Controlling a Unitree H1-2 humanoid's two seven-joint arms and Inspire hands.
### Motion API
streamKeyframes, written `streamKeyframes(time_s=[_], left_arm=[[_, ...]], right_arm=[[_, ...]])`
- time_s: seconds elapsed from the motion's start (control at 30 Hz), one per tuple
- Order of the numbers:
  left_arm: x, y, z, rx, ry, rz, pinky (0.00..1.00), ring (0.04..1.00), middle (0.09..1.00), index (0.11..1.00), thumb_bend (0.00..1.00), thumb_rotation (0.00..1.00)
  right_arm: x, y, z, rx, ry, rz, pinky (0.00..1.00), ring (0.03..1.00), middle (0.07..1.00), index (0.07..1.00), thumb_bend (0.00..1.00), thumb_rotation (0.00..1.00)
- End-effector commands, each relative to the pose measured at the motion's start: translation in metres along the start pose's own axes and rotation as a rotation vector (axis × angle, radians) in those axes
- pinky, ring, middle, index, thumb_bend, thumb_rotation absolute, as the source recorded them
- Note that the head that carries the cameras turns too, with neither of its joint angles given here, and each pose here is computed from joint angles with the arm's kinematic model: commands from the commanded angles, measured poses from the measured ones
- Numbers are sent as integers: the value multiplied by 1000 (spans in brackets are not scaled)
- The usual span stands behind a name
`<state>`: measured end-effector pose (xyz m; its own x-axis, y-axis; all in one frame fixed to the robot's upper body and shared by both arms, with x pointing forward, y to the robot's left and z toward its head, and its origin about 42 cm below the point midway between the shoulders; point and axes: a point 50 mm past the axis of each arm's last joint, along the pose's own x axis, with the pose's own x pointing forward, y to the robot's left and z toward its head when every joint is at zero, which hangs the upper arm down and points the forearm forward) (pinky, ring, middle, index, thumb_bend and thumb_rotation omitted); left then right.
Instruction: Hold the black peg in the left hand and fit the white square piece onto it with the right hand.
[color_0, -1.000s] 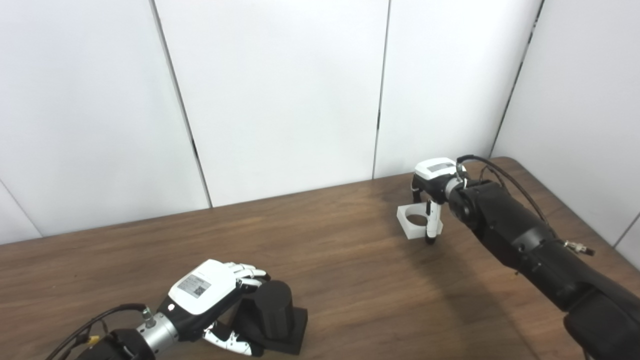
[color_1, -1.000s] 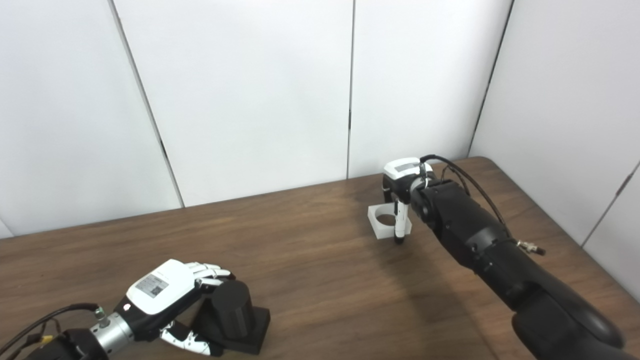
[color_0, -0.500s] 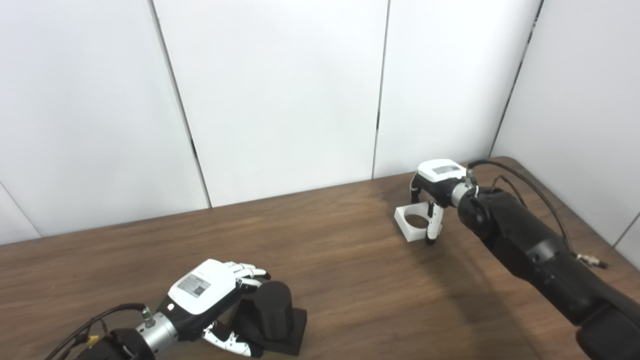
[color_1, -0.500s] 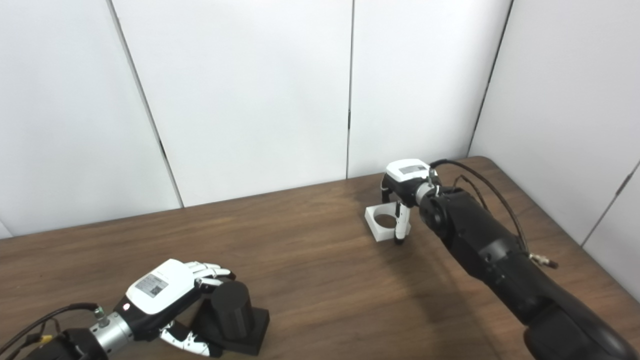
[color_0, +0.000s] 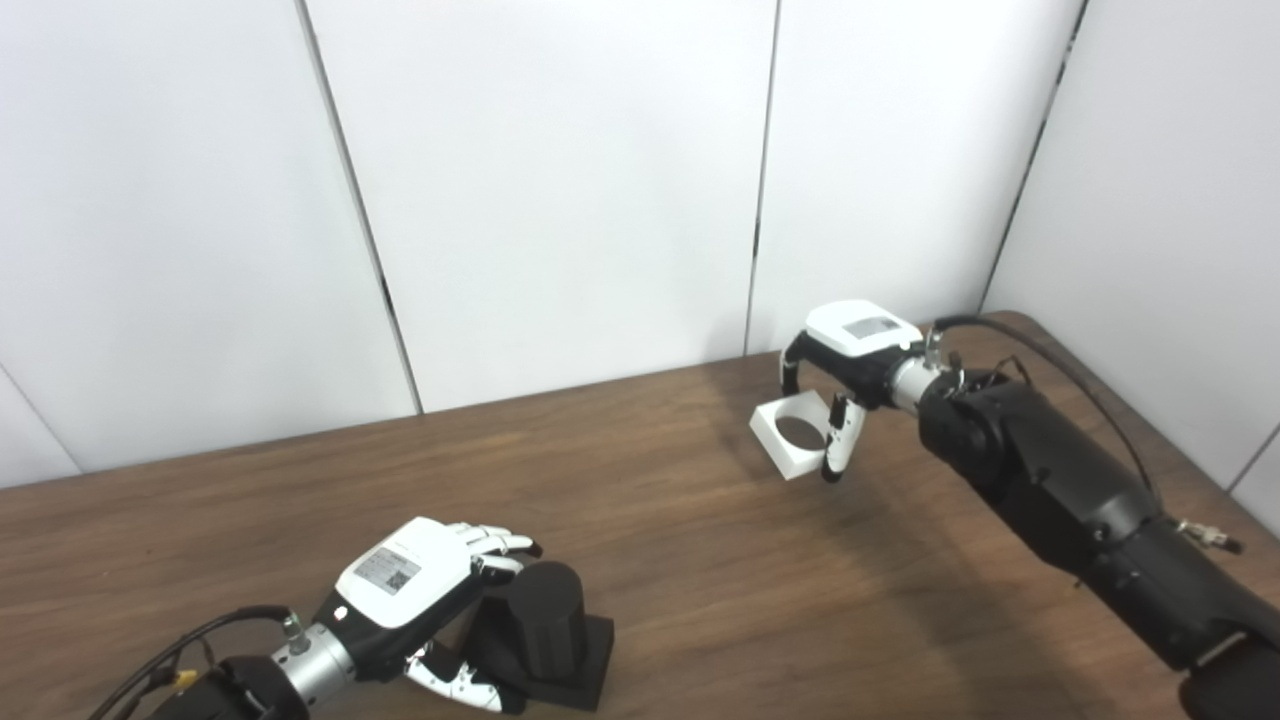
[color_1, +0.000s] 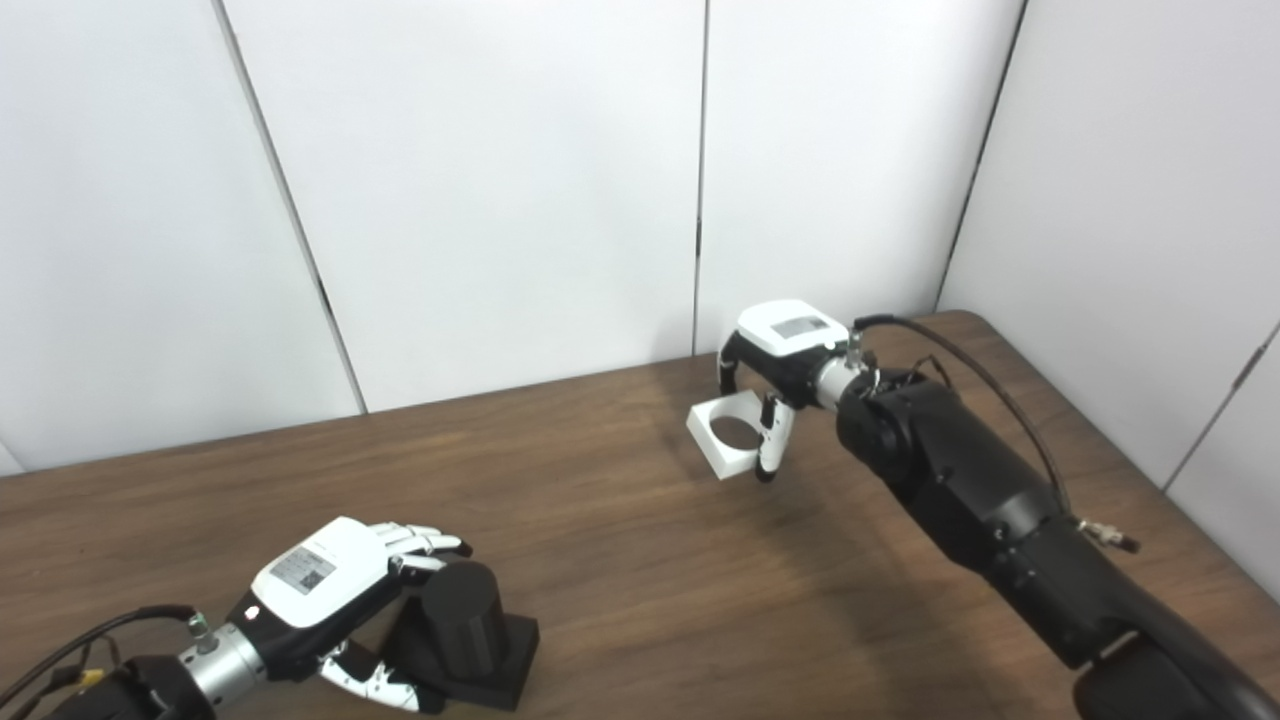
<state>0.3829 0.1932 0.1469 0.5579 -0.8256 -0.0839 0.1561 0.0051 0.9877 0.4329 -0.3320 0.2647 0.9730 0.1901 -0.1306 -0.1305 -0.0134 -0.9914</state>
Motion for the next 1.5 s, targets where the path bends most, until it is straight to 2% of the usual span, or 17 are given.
streamKeyframes(time_s=[0.0,0.3,0.43,0.53,0.83,1.47], left_arm=[[-19,-38,0,29,5,-206,784,855,855,489,524,67],[-11,-39,3,41,7,-200,788,873,869,490,523,71],[-7,-39,5,25,10,-193,795,876,884,491,523,71],[-3,-38,6,19,9,-187,799,879,890,491,523,72],[4,-38,10,28,2,-188,813,889,893,492,522,76],[13,-39,14,24,1,-188,819,895,897,491,522,76]], right_arm=[[-3,-37,5,-10,-52,-93,875,844,751,479,517,135],[-17,-51,53,10,-237,-141,833,827,747,479,517,136],[-23,-56,64,9,-293,-158,862,828,751,478,518,137],[-26,-61,70,7,-332,-167,847,827,751,478,518,136],[-34,-59,88,10,-421,-173,808,829,750,478,518,136],[-52,-55,135,7,-587,-141,834,835,762,478,518,136]])
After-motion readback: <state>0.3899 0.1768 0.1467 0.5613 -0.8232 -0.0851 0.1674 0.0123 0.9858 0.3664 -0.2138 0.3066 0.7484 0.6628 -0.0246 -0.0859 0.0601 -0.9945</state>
